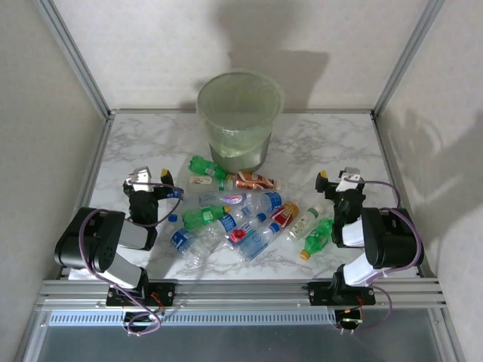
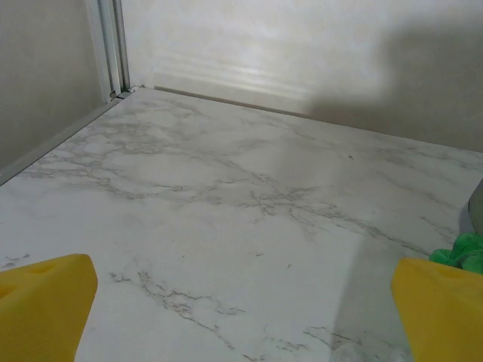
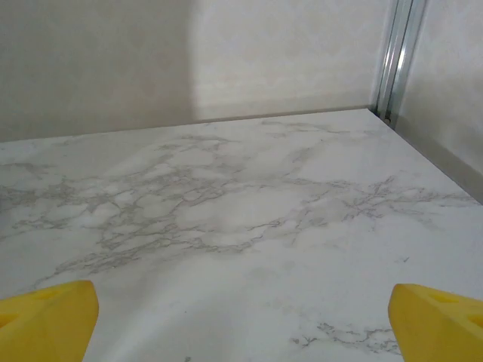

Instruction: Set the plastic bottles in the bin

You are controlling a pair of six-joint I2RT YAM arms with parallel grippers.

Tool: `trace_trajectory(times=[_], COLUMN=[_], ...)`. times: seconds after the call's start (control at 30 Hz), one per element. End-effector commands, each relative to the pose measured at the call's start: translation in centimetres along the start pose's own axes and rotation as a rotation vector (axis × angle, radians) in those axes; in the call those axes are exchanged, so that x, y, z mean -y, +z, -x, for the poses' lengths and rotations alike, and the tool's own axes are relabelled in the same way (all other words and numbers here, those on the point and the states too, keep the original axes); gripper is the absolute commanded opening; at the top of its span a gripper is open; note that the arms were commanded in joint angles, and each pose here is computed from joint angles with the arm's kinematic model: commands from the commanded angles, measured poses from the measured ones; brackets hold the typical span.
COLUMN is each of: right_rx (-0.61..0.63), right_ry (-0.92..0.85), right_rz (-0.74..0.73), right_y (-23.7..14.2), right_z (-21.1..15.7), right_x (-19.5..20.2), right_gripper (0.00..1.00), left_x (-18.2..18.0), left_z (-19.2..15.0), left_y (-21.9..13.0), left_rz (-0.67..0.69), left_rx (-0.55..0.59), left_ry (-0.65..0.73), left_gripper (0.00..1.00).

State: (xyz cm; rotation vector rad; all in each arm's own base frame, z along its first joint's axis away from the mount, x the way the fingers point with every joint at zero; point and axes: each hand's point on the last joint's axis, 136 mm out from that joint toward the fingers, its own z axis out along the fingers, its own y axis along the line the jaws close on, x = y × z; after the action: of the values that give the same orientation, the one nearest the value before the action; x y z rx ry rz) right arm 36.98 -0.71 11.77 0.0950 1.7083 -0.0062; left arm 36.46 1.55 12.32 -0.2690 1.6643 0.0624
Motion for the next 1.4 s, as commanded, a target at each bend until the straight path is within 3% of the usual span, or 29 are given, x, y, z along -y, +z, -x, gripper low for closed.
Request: trace_trajectory(times=[0.0,0.83,0.9,0.97,1.03,1.1,1.17,1.27,1.37], right_rx=[0.026,0.026,0.034,0.020,-0.100,-0.185,-0.241,-0.421,-0.597], right_ry=[-0.010,-0.009,0.015,0.063,0.227,0.420,0.569,0.631,0.594], right_rz=[0.014,0.015,-0.058,-0.247,-0.421,-0.508,-0.533,-0.409,-0.453], right_y=[0.2,0.2,0.3,0.6,0.3,-1.8,-3.4,-4.4,-7.3], right_z=[0.8,0.8,1.3,3.8,6.9,9.2,7.2,4.5,2.9], right_x=[-0.3,-0.3,0.9,3.5,5.7,6.2,6.1,3.4,1.7], right_gripper=[0.99,0.99,0.99,0.99,0.99,0.99,0.99,0.98,0.95], left_x=[0.5,0.2,0.0,-0.4,-1.4,-2.4,-1.1,1.8,6.2], left_z=[0.8,0.8,1.1,2.3,6.5,10.3,11.5,11.4,10.8], left_y=[0.6,0.9,0.9,2.1,3.2,3.4,4.1,4.2,2.8], left_rz=[-0.030,-0.029,-0.017,0.057,0.213,0.298,0.255,0.174,0.049], left_rx=[0.016,0.006,0.015,-0.044,-0.039,-0.032,-0.123,-0.246,-0.317], left_ry=[-0.005,-0.021,-0.023,-0.017,-0.022,-0.181,-0.301,-0.492,-0.566], left_gripper=[0.99,0.99,0.99,0.99,0.99,1.00,0.94,0.87,0.90])
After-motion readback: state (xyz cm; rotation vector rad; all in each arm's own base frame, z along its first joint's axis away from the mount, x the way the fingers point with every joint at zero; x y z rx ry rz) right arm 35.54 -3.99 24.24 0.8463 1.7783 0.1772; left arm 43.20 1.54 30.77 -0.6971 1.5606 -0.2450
